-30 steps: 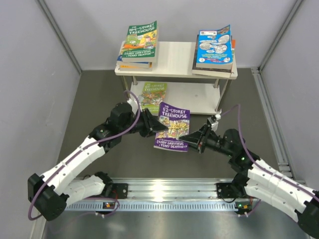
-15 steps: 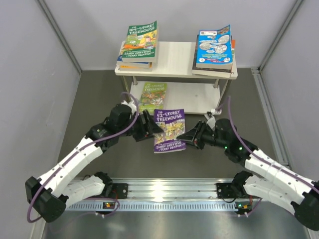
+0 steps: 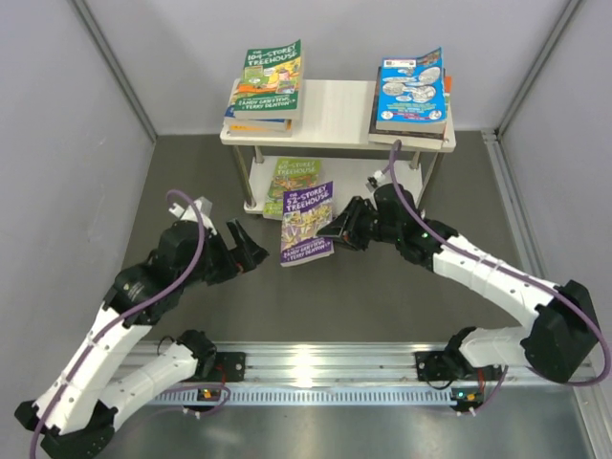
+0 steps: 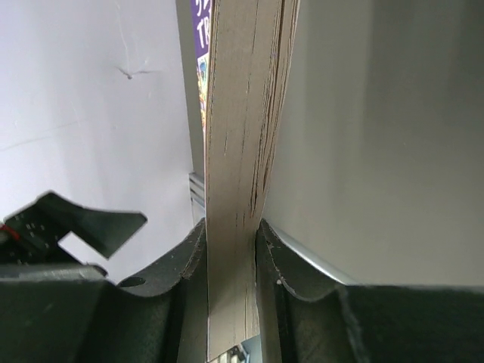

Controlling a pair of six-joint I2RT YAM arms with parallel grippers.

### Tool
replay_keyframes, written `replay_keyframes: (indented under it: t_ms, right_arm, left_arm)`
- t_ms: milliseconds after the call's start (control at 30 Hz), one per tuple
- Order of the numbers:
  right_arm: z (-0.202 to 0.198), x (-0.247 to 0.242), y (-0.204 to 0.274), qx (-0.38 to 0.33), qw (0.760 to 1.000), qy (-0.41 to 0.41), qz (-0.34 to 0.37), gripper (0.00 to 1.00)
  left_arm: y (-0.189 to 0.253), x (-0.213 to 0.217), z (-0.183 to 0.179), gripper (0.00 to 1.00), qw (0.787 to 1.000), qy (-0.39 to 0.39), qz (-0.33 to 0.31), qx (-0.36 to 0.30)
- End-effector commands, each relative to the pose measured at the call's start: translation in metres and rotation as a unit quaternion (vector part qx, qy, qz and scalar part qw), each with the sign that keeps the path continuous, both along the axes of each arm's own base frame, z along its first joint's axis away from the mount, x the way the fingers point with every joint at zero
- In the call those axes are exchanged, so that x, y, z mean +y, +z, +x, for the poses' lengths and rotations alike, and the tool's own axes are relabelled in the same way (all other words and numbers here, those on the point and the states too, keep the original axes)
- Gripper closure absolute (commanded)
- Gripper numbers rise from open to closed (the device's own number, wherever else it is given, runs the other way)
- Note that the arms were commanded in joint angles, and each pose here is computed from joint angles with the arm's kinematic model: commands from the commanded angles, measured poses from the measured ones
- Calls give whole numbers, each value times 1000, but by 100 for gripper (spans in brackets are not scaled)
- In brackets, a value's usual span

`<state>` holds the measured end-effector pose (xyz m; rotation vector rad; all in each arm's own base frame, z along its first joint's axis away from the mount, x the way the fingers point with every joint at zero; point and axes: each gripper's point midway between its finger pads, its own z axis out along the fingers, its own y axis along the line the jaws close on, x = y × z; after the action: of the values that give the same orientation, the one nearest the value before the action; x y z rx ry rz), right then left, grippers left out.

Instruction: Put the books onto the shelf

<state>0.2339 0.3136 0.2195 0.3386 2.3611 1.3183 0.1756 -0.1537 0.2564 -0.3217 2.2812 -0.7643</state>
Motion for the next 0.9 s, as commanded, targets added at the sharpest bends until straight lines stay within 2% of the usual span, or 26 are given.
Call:
replay_keyframes:
  t_ms: [0, 233, 500, 867]
  right_arm:
    - [29, 19, 59, -90, 994, -7, 60, 100]
    - [74, 40, 42, -116, 989, -50, 73, 100]
    - [130, 74, 18, -128, 986, -79, 66, 100]
    - [167, 81, -15, -98, 989, -114, 9, 100]
  left_arm:
    - [-1, 27, -14, 2, 999, 33, 30, 7]
    - [5, 41, -37, 2, 999, 39, 17, 10]
    - [5, 43, -47, 2, 999, 11, 43, 29]
    - [14, 60, -56, 2, 997, 13, 72, 12]
